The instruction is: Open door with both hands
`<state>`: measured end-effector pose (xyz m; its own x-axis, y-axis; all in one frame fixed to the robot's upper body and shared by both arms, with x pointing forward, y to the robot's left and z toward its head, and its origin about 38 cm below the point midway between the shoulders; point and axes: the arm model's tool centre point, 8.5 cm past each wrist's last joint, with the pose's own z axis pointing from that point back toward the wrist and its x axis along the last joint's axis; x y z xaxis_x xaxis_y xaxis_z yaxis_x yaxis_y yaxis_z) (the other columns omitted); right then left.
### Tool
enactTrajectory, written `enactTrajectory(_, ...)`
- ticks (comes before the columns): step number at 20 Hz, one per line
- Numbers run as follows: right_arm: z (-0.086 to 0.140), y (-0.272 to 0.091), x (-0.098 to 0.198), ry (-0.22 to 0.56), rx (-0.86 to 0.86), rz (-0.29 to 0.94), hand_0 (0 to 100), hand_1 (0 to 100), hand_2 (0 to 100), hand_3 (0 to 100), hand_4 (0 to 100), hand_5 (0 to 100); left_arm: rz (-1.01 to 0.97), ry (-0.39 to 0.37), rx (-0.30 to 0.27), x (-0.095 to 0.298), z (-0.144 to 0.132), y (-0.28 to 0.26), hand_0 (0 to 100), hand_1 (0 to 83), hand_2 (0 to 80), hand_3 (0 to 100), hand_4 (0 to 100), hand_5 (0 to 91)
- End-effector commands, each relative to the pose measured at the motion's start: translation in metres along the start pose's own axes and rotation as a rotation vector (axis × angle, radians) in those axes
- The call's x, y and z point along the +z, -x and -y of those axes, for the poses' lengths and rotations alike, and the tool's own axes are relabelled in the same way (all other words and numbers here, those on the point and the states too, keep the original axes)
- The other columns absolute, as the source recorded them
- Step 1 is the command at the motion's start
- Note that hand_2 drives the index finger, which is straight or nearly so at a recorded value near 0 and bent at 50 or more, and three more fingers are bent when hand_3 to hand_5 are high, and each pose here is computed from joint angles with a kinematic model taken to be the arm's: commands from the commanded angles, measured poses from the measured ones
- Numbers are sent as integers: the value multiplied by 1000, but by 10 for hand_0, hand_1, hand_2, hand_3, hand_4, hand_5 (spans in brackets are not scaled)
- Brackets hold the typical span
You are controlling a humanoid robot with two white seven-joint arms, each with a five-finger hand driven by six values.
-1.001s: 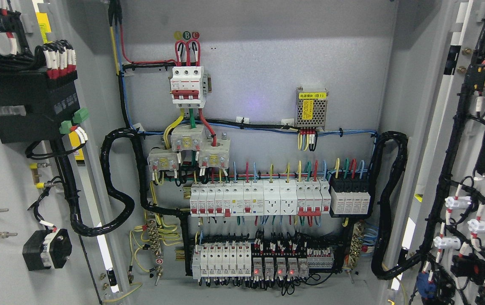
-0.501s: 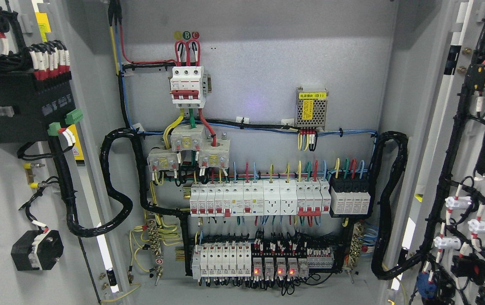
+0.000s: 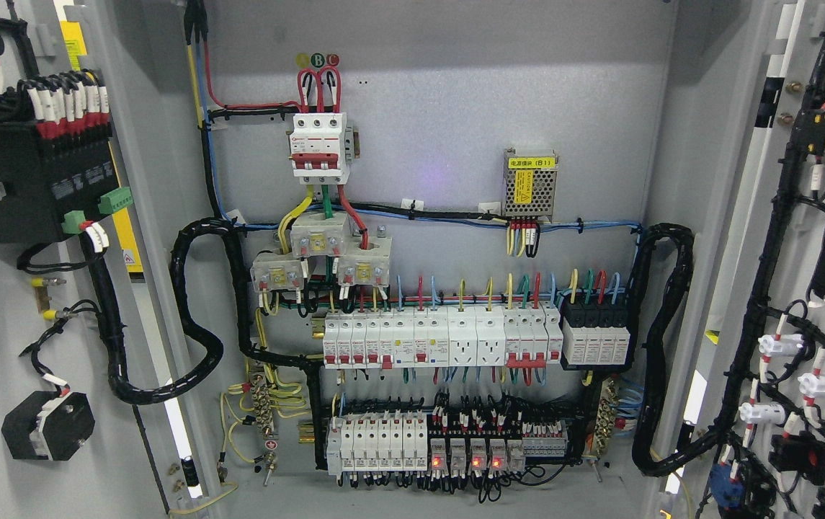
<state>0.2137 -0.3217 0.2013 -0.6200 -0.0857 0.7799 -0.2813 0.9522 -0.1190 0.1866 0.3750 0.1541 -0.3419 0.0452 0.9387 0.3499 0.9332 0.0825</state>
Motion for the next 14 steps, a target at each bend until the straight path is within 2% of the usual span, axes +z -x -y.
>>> enactTrajectory(1, 9, -4, 1, 36, 8, 10, 214, 108, 0, 0, 0, 0, -32, -93, -39, 20, -38, -1, 20, 153, 141, 249, 99, 0)
enactTrajectory(3, 10, -4, 2, 52, 12, 14, 214, 108, 0, 0, 0, 0, -37, -101, -54, 22, -49, -3, 21, 154, 142, 249, 100, 0)
enactTrajectory(9, 19, -10, 3, 68, 48, 22, 214, 108, 0, 0, 0, 0, -47, -101, -38, 27, -77, -8, 23, 163, 150, 277, 112, 0)
enactTrajectory(14, 21, -11, 3, 72, 55, 21, 214, 109, 0, 0, 0, 0, -63, -111, -23, 32, -94, -8, 21, 169, 167, 338, 129, 0)
